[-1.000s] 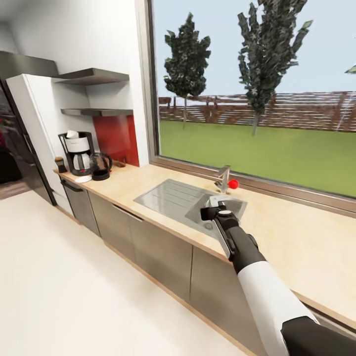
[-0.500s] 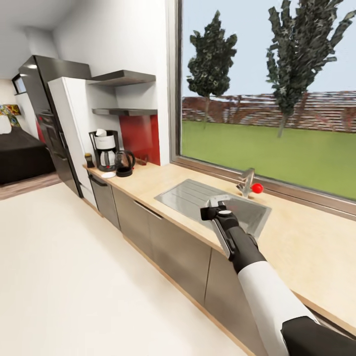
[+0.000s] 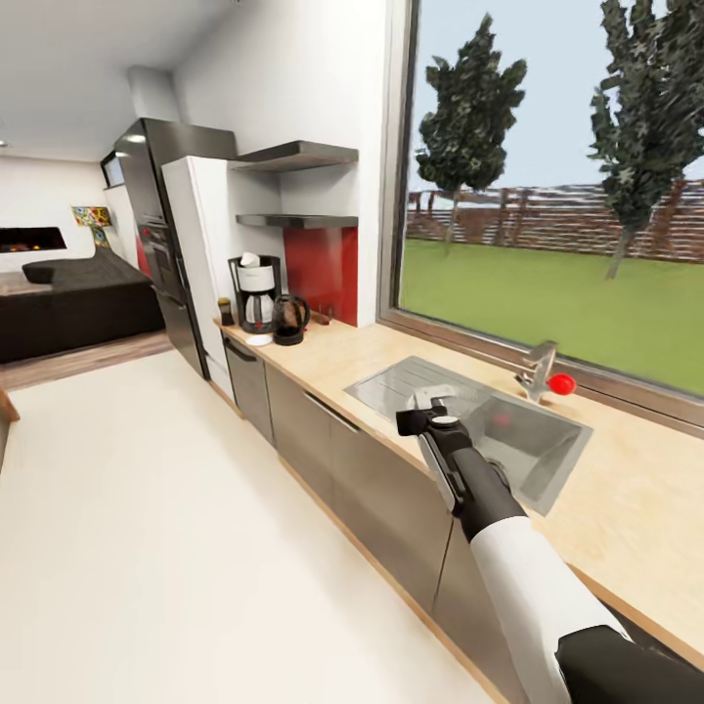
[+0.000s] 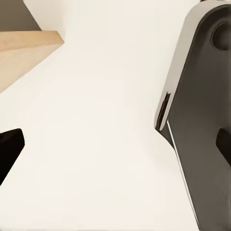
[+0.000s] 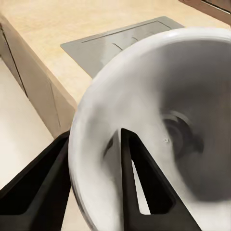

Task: Set up a coffee station on the kitchen countertop: keep the coffee maker on the countertop, move the bottle of coffee from the kitchen shelf to the counter next to the coffee maker, place a paper coffee filter on top of the coffee maker, put the saucer next to the coffee maker with the coffee cup on the saucer, and place the electric kettle next to the coffee maker.

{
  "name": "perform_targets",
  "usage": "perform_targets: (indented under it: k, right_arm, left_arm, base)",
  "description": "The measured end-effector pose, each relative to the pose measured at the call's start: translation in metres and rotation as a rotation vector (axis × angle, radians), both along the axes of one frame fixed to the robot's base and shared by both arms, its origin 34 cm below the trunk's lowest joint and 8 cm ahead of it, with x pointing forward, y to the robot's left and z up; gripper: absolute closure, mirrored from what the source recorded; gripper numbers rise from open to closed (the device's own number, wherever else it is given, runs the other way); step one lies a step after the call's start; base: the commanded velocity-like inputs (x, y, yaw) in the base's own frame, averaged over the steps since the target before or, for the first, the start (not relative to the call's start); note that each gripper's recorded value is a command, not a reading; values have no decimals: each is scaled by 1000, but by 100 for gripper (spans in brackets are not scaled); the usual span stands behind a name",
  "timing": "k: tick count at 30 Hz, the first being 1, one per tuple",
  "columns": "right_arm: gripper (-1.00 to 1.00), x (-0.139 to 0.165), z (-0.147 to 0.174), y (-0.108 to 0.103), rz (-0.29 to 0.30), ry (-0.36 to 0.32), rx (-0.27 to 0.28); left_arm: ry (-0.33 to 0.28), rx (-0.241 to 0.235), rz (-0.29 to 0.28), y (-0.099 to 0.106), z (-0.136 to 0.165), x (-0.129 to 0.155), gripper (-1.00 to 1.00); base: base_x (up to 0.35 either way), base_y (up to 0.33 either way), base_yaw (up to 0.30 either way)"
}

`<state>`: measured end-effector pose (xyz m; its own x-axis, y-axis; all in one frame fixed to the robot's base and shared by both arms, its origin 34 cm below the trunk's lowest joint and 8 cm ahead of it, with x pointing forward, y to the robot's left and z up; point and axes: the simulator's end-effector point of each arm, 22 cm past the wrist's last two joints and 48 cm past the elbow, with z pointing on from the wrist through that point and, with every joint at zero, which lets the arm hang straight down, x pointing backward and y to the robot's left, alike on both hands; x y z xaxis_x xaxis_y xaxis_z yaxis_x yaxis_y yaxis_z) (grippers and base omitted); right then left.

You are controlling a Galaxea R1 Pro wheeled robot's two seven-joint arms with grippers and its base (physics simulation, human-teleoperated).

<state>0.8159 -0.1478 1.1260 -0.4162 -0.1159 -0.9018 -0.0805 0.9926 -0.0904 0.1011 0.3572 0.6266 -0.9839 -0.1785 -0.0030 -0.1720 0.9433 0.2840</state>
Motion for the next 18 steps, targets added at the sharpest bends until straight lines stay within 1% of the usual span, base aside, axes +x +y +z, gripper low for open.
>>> perform_targets:
  k: [6,9,11,13,14,17,18]
  right_arm:
    - [100,0,0,0,0,0,0]
    - [100,0,0,0,0,0,0]
    - [100,0,0,0,0,0,0]
    - [100,0,1,0,0,-1,0]
    - [100,0,1,0,0,-2,0]
    - [100,0,1,0,0,-2,0]
    - [100,0,1,0,0,-2,0]
  left_arm:
    - [-3,-2,0,-1,0,2,-100]
    - [-13,4,0,3,0,6,-100]
    - [-40,17,-3,10,1,20,-100]
    - [-106,48,-7,24,4,50,-100]
    - [-177,83,-13,39,10,78,-100]
    - [-292,138,-24,60,23,121,-100]
    - [-339,158,-29,69,30,142,-100]
  base:
    - [0,0,278]
    - [0,0,278]
    - [0,0,278]
    - [0,0,278]
    - [0,0,278]
    - [0,0,278]
    - [0,0,278]
